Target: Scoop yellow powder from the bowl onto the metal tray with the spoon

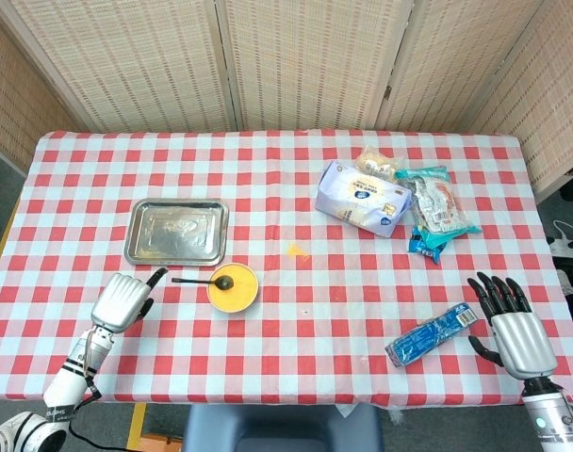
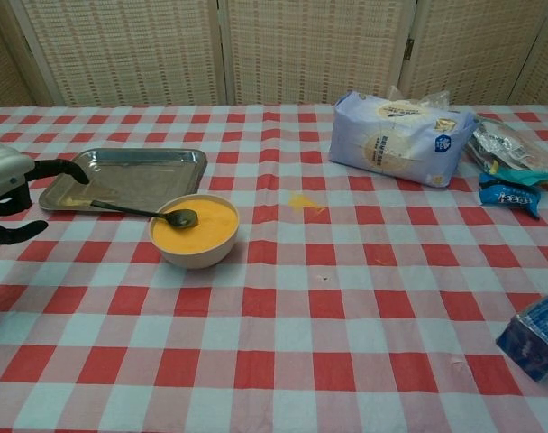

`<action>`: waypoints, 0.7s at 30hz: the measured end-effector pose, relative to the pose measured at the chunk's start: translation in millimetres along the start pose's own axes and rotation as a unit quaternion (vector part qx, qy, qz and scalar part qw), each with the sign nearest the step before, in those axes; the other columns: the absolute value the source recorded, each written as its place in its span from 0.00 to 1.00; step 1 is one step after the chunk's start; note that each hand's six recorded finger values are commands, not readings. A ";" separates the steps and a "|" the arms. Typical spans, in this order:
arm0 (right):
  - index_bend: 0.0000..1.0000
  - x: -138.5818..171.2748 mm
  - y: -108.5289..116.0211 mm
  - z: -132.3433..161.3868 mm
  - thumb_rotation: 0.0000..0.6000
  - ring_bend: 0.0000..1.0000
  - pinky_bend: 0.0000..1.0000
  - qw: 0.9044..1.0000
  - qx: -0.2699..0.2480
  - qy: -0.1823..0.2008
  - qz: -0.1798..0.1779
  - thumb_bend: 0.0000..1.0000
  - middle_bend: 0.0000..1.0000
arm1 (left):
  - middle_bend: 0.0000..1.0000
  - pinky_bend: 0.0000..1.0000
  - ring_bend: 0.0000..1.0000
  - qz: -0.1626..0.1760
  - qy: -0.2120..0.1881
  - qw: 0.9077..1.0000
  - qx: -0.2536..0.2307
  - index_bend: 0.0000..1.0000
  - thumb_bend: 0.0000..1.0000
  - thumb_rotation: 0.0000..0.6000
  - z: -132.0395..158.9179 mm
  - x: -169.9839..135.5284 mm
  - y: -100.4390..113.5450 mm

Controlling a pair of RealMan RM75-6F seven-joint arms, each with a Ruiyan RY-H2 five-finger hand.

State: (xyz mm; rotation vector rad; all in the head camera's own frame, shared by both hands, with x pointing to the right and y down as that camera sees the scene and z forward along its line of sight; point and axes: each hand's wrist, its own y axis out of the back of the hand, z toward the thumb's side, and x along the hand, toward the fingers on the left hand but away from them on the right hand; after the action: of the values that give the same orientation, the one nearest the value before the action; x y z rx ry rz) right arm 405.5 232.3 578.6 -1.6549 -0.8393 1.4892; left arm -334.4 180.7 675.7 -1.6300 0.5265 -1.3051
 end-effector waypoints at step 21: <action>0.00 0.9 -1.1 -0.9 1.00 0.00 0.00 1.000 0.001 -0.002 0.004 0.18 0.00 | 1.00 1.00 1.00 0.081 0.024 0.996 -0.022 0.47 0.42 1.00 4.3 20.7 -17.5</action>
State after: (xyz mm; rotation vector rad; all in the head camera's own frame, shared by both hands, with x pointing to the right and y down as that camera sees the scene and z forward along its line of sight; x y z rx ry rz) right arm 406.5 233.5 579.1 -1.6557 -0.8335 1.4995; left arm -327.3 174.0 701.4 -1.5604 0.7071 -1.2213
